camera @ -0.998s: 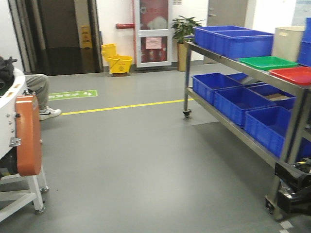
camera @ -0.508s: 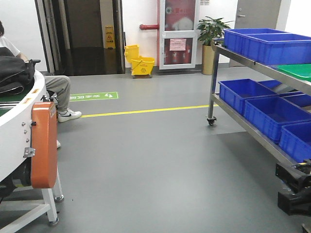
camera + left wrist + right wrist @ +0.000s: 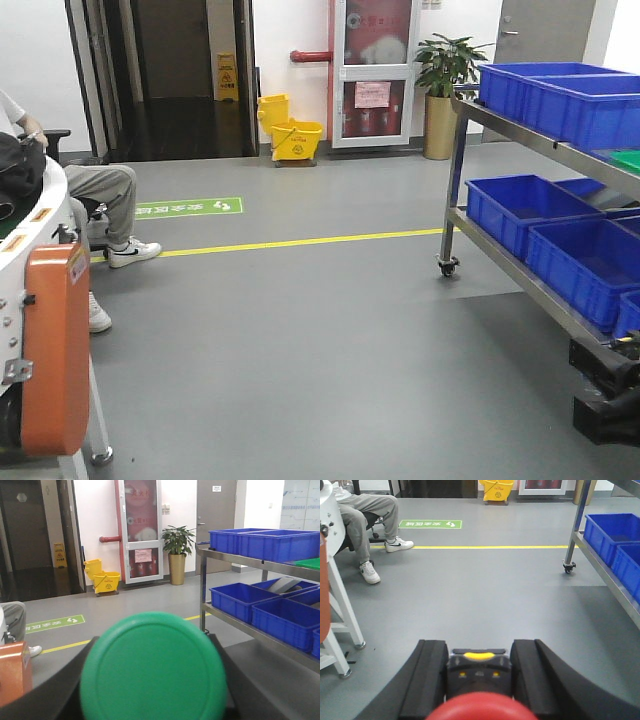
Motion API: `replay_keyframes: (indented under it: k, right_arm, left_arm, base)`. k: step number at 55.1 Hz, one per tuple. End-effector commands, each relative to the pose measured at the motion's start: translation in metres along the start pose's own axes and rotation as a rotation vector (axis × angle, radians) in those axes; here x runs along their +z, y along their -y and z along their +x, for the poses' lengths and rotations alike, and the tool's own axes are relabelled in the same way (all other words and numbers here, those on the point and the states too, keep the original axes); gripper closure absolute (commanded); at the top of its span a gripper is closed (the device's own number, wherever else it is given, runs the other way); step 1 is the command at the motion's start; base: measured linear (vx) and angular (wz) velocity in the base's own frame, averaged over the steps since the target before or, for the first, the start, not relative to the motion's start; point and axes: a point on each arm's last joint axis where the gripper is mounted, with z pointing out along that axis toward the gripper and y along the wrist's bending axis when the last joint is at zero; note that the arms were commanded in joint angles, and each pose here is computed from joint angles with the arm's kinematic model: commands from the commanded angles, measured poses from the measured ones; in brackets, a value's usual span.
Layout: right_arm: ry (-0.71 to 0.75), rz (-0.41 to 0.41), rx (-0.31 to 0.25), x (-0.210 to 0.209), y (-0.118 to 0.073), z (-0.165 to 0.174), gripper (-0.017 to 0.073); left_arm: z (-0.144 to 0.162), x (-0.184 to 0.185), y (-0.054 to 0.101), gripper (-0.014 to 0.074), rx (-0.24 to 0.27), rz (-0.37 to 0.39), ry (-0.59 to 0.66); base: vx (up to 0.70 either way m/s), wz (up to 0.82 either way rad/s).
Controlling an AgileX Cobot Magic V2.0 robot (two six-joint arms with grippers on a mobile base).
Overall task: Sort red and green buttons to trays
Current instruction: 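Drive the base to the counter with the green and red trays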
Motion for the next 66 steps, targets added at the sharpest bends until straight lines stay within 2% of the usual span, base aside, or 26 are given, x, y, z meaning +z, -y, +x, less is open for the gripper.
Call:
replay_keyframes:
  k: [1,42,66]
  right_arm:
    - [0.108,-0.033,-0.020,-0.0056,-0.0027,-0.0172,0.0568]
    - [0.109,-0.033,-0.020,-0.0056,-0.0027,-0.0173,0.0568]
    - [0.109,-0.033,-0.020,-0.0056,-0.0027,-0.0173,0.0568]
  left_arm:
    - [-0.0186,-0.0011,0.0036,0.0591,-0.017,0.037,0.106]
    - [-0.0177,-0.0010,0.0032,0.0591,-0.017,0.032,0.096]
    - [-0.0177,-0.0010,0.0032,0.0591,-0.017,0.032,0.096]
  base:
    - [0.43,-0.01]
    - [0.49,0.04]
    - [0.51,-0.22]
